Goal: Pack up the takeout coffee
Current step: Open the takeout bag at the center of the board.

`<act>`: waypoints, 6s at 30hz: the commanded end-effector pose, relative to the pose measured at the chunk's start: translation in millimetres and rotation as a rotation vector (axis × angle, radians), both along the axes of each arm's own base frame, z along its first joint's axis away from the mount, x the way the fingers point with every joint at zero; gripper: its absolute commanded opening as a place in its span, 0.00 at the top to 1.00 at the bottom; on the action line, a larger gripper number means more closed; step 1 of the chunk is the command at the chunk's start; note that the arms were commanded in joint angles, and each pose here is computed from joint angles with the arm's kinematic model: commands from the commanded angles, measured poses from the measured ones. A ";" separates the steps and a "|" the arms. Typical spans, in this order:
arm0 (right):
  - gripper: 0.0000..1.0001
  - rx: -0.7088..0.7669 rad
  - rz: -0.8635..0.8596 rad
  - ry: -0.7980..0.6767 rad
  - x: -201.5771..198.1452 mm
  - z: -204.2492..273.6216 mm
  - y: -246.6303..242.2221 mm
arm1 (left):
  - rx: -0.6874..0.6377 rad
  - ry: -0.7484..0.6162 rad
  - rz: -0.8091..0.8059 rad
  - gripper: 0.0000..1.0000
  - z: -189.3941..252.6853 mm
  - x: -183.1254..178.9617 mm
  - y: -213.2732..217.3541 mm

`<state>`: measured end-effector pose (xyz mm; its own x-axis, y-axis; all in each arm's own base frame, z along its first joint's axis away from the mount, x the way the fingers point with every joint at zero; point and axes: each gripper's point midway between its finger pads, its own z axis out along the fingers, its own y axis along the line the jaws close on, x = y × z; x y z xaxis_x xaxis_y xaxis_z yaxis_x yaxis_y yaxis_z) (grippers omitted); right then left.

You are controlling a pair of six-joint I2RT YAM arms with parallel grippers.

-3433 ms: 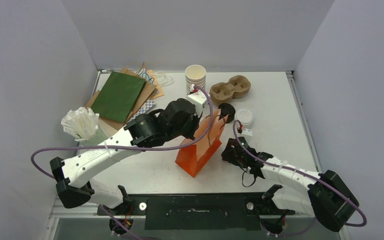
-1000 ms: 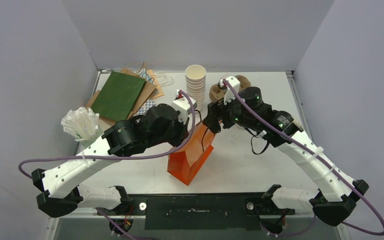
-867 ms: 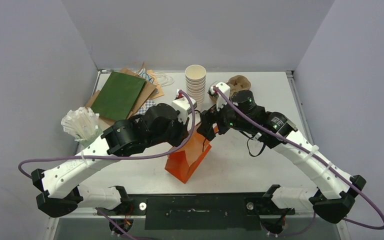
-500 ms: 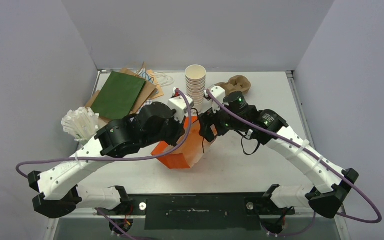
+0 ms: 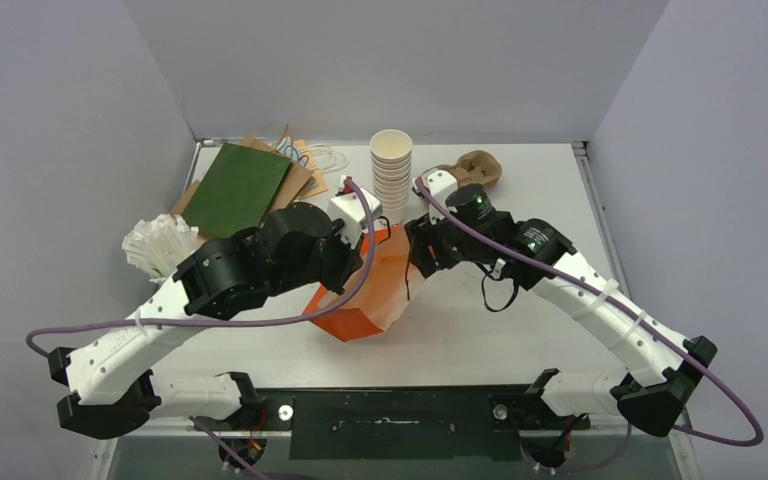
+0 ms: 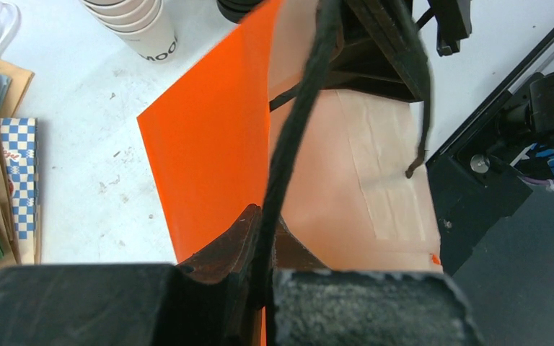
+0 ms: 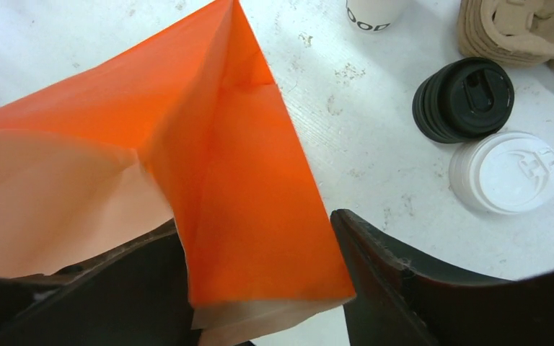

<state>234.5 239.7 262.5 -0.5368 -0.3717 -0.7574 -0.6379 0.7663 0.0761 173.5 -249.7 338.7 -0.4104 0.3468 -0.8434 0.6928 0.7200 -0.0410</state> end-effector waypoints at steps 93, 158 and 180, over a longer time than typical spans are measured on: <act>0.00 0.610 -0.638 -0.374 67.0 96.1 -50.9 | 0.066 0.084 -0.130 1.00 -60.3 -9.4 -25.3; 0.00 0.544 -0.549 -0.267 74.0 51.2 5.5 | -0.251 -0.284 -0.012 0.57 44.2 51.0 -94.6; 0.00 0.481 -0.757 -0.273 86.5 62.0 -42.6 | -0.109 -0.148 -0.101 1.00 -16.5 26.9 -83.1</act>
<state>307.1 223.4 296.4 -0.3598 0.2903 -0.8867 -0.1345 0.9243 0.3572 217.3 -342.7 336.0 -0.2025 0.2415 -0.9490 0.7399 0.6726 0.0133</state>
